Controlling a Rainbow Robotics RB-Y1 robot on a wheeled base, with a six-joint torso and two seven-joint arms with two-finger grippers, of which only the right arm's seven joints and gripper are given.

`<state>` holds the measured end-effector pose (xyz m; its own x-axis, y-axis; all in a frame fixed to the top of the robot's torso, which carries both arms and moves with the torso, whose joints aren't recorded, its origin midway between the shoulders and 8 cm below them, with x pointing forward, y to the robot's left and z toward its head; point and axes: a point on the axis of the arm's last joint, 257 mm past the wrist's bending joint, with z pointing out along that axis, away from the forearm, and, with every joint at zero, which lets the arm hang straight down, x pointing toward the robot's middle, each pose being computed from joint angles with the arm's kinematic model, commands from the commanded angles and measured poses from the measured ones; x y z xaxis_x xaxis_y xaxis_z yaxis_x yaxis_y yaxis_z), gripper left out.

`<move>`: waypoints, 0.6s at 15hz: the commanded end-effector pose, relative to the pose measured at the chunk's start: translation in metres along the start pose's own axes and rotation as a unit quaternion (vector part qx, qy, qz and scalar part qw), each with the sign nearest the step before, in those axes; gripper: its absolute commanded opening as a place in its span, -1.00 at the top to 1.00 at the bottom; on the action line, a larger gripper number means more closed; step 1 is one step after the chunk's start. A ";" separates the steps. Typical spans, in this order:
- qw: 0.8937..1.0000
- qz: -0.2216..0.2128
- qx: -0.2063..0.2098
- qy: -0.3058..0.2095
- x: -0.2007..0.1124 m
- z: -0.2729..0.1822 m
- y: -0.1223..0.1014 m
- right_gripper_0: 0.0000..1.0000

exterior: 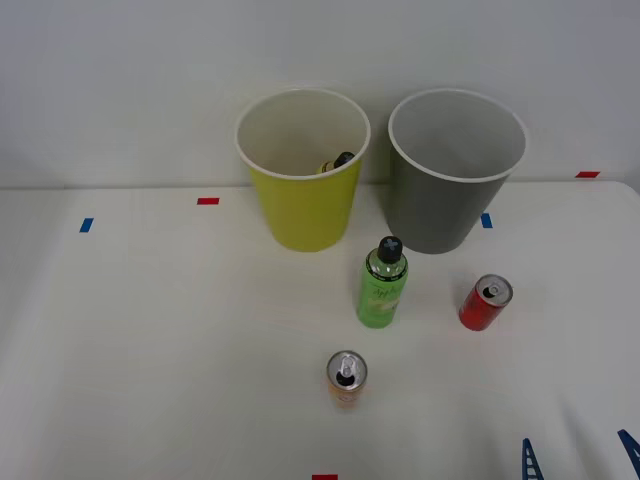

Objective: Put cans in the gray bin, plastic bottles in the light green bin

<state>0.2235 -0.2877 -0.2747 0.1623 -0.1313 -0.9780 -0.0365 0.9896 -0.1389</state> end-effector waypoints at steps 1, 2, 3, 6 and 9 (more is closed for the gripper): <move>1.000 0.000 0.000 0.000 0.000 0.000 0.000 -1.00; 1.000 0.000 0.000 0.000 0.000 0.000 0.000 -1.00; 1.000 0.000 0.000 0.000 0.000 0.000 0.000 -1.00; 1.000 0.000 0.000 0.000 0.000 0.000 0.000 -1.00; 1.000 0.000 0.000 0.000 0.000 0.000 0.000 -1.00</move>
<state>0.2235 -0.2877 -0.2747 0.1623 -0.1313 -0.9780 -0.0365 0.9896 -0.1389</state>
